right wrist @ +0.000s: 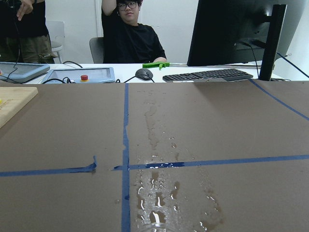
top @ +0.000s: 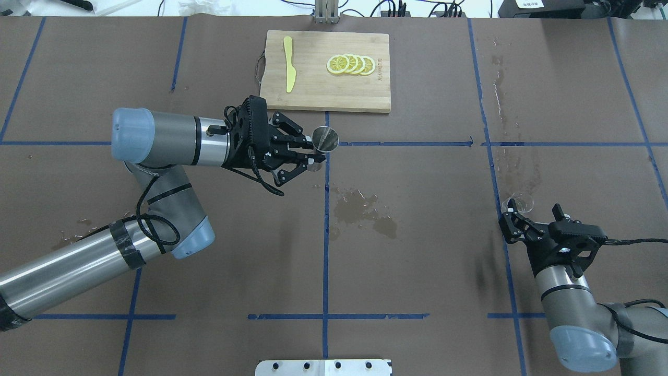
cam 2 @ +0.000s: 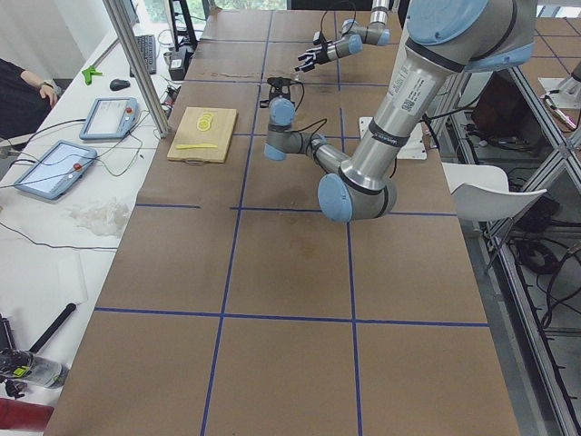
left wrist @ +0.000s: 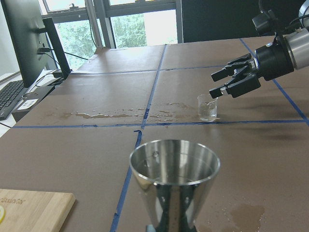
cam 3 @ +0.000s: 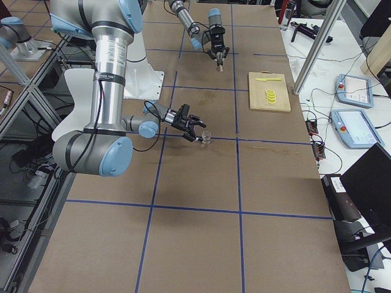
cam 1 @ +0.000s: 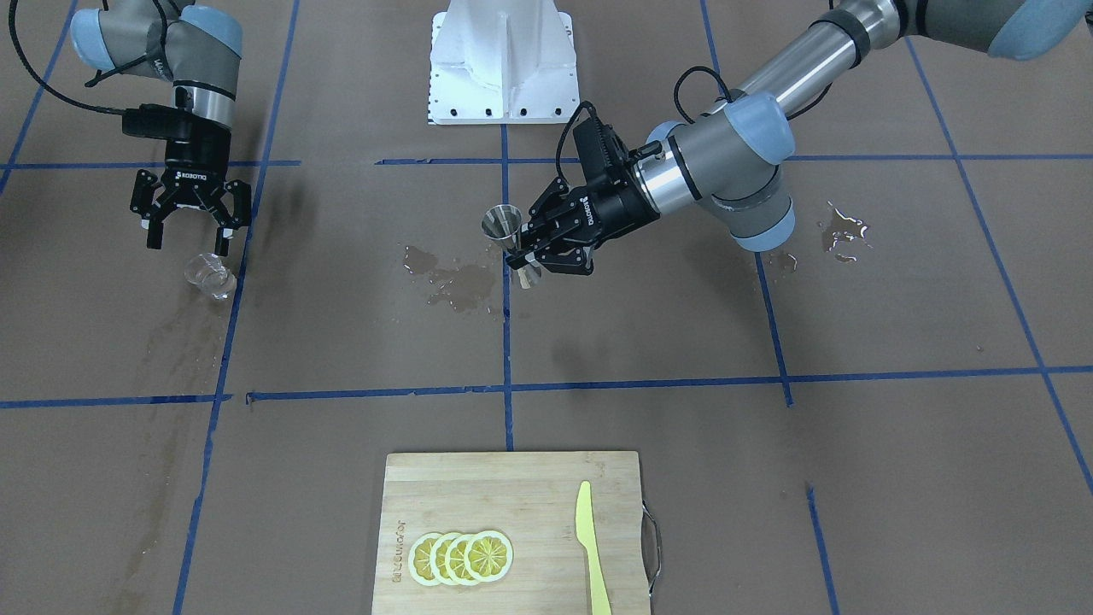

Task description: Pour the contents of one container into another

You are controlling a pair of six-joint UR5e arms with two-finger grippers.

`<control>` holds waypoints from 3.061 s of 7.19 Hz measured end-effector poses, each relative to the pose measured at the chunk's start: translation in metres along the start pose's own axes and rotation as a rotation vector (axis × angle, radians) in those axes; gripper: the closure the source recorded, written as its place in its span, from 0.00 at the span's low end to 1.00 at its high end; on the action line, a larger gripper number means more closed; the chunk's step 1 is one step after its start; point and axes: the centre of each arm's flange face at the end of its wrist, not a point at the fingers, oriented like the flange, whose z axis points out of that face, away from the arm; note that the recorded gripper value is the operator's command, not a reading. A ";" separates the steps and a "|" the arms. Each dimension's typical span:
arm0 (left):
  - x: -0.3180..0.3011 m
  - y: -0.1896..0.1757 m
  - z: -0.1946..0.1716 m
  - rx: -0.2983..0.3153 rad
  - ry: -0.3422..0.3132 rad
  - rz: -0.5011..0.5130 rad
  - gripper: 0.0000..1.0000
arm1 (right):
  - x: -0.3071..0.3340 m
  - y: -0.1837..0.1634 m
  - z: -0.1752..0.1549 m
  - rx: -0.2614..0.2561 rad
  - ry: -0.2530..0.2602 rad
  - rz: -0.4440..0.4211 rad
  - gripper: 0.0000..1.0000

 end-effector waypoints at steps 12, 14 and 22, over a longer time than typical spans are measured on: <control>0.001 0.007 -0.004 -0.003 -0.002 -0.002 1.00 | -0.005 0.042 0.026 0.033 0.049 -0.099 0.20; 0.001 0.008 -0.005 -0.002 -0.002 -0.001 1.00 | -0.005 0.043 0.026 0.032 0.050 -0.100 0.29; 0.004 0.018 -0.013 0.005 -0.001 0.002 1.00 | -0.008 0.050 0.031 0.036 0.054 -0.105 1.00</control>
